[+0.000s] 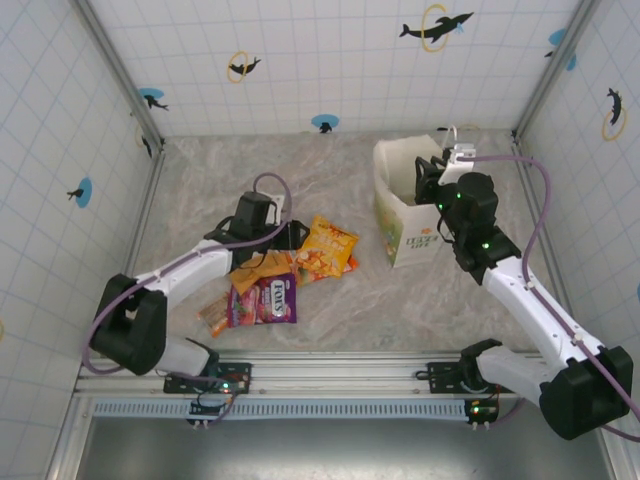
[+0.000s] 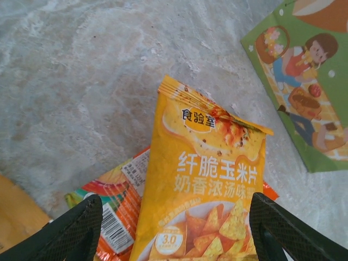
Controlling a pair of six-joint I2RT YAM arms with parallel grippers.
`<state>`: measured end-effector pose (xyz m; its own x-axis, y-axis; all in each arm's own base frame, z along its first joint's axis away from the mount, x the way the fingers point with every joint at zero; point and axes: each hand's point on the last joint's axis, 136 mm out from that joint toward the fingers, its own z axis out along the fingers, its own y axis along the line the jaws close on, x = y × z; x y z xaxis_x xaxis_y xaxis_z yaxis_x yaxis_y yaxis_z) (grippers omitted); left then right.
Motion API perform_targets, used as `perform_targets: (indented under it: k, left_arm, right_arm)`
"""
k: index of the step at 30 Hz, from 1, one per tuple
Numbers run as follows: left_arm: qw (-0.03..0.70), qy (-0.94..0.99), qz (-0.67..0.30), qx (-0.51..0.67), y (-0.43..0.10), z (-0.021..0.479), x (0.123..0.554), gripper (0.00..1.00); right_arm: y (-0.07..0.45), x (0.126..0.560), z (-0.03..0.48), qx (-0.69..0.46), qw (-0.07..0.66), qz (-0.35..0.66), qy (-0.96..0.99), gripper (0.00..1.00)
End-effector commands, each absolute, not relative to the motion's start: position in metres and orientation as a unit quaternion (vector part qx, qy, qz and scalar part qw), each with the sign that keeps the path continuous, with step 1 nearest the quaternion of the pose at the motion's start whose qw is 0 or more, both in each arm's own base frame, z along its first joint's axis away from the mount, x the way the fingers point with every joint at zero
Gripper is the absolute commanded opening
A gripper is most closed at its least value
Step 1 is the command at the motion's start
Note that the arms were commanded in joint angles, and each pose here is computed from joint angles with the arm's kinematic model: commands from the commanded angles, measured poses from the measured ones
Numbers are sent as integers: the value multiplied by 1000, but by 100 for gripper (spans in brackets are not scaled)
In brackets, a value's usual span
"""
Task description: Place the snacks into the paper bag
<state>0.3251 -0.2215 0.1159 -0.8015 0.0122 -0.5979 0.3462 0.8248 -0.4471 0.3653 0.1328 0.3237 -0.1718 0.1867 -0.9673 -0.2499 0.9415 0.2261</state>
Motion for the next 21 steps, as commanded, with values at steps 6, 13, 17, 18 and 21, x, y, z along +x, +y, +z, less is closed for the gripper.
perform_targets:
  k: [6,13,17,18,21]
  left_arm:
    - [280,875,-387,82,-242,132,359,69]
    - [243,879,-400,87,-249,108,370,67]
    - [218,872,-426,102,-261,103,374,64]
    - [212,871,-431,104,-263,100,374,63]
    - [203,874,-430,102,-264,88,374,63]
  right_arm:
    - [141,360,333,-35,640,198,741,38]
    - [148,340,354,-69,655,223,719,39]
    - [150,331,358,-86,656,232,713,39]
    - [151,329,358,-87,656,232,713,40]
    - [151,327,356,-90,651,232,717,40]
